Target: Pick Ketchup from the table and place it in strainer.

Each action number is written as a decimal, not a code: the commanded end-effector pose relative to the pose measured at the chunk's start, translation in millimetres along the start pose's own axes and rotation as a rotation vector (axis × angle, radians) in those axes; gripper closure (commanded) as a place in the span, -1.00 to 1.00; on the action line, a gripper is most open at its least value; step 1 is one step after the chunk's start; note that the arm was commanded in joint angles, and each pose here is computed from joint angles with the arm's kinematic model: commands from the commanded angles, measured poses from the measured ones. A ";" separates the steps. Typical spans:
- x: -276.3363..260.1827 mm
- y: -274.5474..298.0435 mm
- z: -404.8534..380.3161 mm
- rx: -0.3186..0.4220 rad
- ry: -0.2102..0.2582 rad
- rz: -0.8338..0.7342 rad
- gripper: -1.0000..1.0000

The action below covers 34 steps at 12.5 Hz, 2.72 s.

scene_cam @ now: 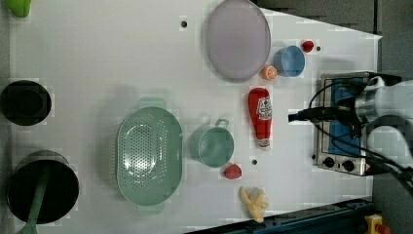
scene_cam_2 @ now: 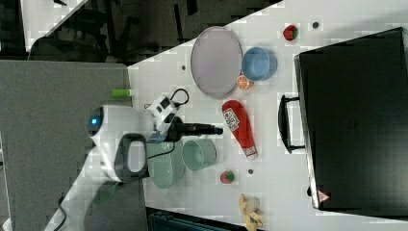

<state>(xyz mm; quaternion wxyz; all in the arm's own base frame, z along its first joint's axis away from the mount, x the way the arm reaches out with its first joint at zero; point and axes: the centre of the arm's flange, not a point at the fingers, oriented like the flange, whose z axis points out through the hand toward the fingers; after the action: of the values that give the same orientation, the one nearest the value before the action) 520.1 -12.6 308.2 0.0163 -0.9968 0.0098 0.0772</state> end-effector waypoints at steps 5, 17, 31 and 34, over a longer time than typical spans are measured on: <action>8.1 -19.3 69.2 -0.018 0.135 -0.208 -1.00; 9.7 -15.4 121.2 -0.013 0.201 -0.186 -0.16; -48.2 -169.3 -127.4 -0.056 0.163 -0.115 -0.16; -68.6 -237.9 -113.5 -0.035 0.160 -0.033 -0.16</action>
<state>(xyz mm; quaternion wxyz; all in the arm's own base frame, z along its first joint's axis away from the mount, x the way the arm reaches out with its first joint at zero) 489.8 188.5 451.2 -0.0014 -0.9984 -0.0529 -0.0182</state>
